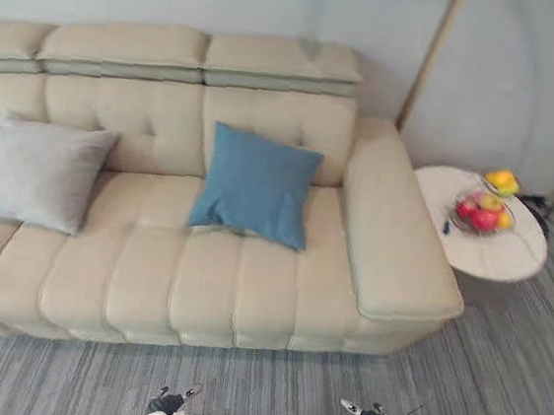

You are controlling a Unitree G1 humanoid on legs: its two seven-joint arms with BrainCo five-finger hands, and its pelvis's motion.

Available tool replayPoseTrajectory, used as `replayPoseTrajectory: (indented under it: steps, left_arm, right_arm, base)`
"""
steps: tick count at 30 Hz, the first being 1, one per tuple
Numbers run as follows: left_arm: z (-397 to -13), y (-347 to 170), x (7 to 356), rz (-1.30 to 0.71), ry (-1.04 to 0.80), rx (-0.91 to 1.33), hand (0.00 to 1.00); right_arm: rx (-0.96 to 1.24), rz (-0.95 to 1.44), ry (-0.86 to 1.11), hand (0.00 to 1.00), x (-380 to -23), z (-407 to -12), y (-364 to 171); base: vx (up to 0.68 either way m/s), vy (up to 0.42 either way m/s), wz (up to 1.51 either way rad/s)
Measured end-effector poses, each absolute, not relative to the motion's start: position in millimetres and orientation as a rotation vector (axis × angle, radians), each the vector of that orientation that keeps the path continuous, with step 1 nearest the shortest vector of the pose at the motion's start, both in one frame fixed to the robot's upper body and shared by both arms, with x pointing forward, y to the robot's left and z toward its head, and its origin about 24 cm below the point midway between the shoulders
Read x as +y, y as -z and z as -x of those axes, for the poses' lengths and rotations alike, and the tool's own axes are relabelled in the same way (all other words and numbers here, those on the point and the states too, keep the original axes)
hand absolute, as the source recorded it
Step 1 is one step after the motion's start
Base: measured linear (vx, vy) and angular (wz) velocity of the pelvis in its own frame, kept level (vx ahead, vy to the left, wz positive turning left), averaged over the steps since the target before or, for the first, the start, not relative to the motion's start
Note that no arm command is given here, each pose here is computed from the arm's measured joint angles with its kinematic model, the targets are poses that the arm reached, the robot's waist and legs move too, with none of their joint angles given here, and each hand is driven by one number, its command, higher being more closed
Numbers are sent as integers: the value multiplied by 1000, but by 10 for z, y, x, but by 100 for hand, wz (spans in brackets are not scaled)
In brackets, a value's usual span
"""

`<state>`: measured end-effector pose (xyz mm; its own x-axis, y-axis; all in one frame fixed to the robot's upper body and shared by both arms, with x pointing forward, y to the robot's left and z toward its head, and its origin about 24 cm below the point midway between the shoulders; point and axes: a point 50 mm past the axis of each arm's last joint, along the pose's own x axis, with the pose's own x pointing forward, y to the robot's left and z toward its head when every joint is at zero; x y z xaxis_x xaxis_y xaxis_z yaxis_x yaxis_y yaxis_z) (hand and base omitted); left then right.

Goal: Pick up cushions and gather them together orderly.

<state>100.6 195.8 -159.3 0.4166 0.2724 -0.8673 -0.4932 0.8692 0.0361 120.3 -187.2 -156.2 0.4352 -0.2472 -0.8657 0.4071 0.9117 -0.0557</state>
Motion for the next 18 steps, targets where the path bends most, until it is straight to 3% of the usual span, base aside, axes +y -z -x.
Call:
replayPoseTrajectory:
  steps: [3, 8, 18]
  left_arm:
    - [-1117, 1560, 1989, 228, -479, 1008, 0]
    - [-1175, 1555, 1886, 225, -433, 1001, 0]
    - [-1242, 1534, 1844, 240, -405, 979, 0]
  right_arm:
    - [1017, -192, 363, 0, -1709, -1355, 1529]
    - [996, -208, 415, 0, -1809, -1344, 1511]
    - [982, -208, 449, 0, -1913, -1373, 1492]
  base:
    - [-68, 26, -162]
    - [-15, -50, -121]
    - [106, -221, -108]
